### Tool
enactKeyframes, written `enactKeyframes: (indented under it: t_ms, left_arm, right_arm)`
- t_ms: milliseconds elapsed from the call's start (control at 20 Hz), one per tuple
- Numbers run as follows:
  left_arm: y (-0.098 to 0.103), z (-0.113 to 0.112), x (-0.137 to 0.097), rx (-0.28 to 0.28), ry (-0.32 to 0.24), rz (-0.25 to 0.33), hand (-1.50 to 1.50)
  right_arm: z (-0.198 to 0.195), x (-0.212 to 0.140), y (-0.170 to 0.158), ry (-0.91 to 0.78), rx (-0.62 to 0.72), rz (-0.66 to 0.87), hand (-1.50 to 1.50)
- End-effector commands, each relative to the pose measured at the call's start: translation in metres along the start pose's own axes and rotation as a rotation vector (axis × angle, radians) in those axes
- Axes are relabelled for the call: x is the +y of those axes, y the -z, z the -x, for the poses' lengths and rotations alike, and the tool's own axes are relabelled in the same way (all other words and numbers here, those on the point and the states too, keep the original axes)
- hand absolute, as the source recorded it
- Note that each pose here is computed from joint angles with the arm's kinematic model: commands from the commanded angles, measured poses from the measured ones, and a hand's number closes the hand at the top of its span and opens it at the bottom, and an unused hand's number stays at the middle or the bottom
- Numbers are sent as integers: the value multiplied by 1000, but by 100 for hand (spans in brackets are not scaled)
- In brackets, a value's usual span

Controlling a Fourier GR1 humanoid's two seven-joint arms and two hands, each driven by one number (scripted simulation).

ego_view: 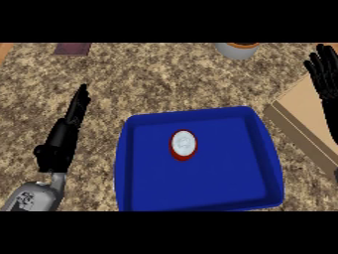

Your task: Pick the can from the tray and place it in the cardboard box

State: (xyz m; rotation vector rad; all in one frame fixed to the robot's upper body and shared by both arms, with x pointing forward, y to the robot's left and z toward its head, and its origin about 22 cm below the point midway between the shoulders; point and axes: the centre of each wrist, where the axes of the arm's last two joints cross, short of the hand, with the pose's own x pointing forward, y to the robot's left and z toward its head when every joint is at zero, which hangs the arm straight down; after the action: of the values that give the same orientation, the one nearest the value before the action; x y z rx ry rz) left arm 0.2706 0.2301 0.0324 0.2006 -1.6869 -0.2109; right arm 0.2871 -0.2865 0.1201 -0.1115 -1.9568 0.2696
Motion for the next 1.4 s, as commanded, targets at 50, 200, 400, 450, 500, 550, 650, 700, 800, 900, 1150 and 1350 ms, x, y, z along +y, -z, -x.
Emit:
enactKeyframes:
  t_ms: [50,200,400,450,500,550,650,700,800,900,1150,1350]
  left_arm:
    - [-3,1,32,70,-79,-23,0]
    - [-16,5,59,153,-142,-46,0]
    - [-21,10,64,250,-234,-45,0]
    - [-17,5,82,253,-222,-39,0]
    - [-15,5,71,247,-227,-58,0]
    - [-23,9,84,252,-252,-46,0]
    - [-30,14,98,260,-248,-57,0]
    - [-13,-9,100,245,-248,-52,0]
    - [-20,2,97,261,-234,-66,0]
    - [-20,3,101,260,-245,-72,0]
    - [-20,1,98,263,-248,-67,0]
    - [-24,-2,90,268,-250,-26,0]
  right_arm:
    - [-1,17,14,51,18,-118,-150]
    - [-5,61,16,151,47,-286,-150]
    - [11,60,8,8,-156,129,-150]
    - [9,81,0,60,-217,73,-150]
    - [7,91,-7,62,-296,36,-150]
    - [11,85,-9,36,-316,-14,-150]
    - [7,93,-23,13,-382,-87,-150]
    - [-4,90,-19,-42,-402,-129,-150]
    - [1,80,-29,-127,-336,-221,-150]
    - [-13,85,-39,-312,-251,-333,-150]
    - [-31,82,-25,-692,-90,-463,-150]
    - [-55,108,-17,-869,21,-530,-150]
